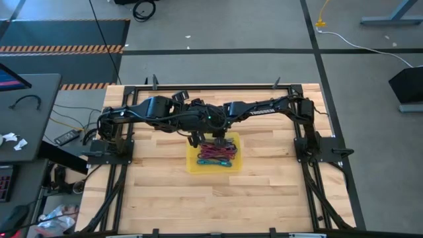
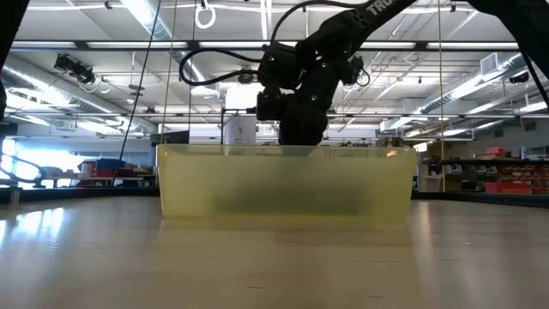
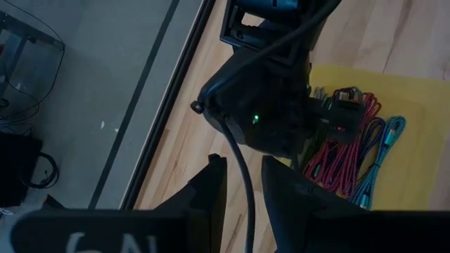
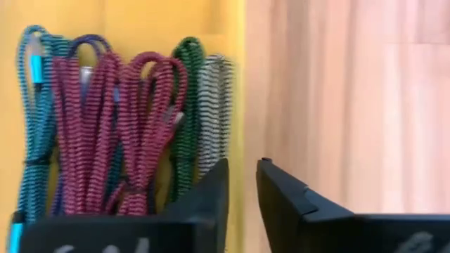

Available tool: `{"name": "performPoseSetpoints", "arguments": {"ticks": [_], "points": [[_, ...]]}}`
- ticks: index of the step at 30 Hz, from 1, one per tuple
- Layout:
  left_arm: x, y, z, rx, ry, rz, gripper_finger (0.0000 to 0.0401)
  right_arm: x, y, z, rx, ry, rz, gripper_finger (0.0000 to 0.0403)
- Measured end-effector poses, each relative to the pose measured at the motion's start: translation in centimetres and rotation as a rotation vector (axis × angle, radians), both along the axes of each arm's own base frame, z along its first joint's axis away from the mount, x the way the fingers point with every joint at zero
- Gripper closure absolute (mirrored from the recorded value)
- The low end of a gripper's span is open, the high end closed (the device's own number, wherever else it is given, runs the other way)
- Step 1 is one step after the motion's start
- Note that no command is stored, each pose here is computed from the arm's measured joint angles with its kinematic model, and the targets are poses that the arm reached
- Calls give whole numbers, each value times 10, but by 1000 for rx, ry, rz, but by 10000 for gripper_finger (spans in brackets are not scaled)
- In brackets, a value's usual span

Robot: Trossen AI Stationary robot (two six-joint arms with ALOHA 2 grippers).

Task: Pick and place USB-C Cables
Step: Return to Home Position

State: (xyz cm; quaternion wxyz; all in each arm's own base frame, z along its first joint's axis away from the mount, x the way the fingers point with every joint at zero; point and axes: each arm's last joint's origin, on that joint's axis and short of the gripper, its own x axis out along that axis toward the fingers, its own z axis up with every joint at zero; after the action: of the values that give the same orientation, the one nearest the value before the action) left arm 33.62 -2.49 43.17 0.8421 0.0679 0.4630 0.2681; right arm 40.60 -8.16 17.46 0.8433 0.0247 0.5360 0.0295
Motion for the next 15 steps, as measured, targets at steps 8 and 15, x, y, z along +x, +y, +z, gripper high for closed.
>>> {"name": "performPoseSetpoints", "arguments": {"ticks": [8,15], "points": [[-1,0,0,4,11,-5,306,5,-4,35,-83,-62,-14,298],[-6,1,5,7,0,-14,336,-4,-9,108,-210,-139,-39,305]]}}
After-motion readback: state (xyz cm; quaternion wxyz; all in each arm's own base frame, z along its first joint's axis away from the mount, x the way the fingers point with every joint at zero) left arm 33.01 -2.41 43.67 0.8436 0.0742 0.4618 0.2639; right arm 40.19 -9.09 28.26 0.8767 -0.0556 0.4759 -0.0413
